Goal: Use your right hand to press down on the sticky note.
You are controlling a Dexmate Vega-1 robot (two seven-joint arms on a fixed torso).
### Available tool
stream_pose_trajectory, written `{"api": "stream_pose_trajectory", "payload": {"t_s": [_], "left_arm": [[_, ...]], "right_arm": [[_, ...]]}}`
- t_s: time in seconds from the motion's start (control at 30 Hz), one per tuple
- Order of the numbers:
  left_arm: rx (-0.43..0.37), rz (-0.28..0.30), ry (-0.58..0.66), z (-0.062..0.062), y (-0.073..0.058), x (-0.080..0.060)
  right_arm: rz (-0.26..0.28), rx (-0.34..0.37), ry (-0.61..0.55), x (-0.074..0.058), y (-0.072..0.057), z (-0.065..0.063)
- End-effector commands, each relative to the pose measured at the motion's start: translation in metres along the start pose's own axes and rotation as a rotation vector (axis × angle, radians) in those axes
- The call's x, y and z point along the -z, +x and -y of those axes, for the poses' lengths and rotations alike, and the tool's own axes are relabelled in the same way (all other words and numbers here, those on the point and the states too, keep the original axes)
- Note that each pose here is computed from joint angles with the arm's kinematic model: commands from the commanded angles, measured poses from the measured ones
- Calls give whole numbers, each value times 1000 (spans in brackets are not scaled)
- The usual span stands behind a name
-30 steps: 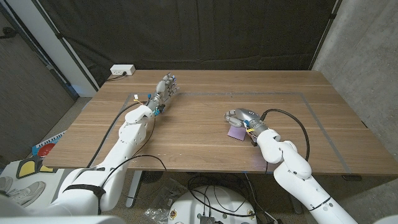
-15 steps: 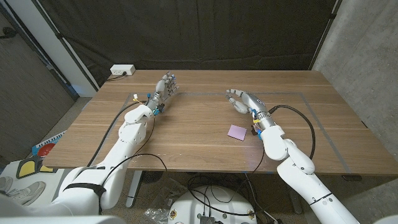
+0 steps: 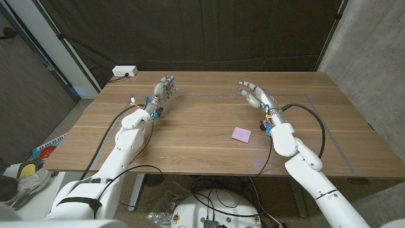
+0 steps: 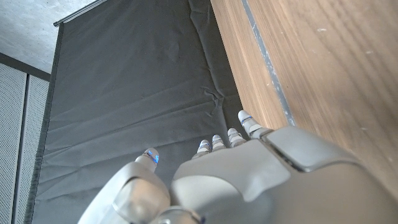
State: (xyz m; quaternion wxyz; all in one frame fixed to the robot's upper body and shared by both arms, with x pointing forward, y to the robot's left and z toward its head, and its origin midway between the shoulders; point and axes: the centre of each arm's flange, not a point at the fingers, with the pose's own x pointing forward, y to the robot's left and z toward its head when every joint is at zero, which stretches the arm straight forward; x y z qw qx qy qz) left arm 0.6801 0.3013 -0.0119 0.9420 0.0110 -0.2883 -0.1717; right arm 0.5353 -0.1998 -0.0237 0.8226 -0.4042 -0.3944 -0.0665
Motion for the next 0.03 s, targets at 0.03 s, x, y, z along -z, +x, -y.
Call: {"api": "stream_pose_trajectory", "payload": {"t_s": [0.03], "left_arm": [[-33,-26,-8,-15,-23,4]], "right_arm": [[14,79,35,1,15,8]]}}
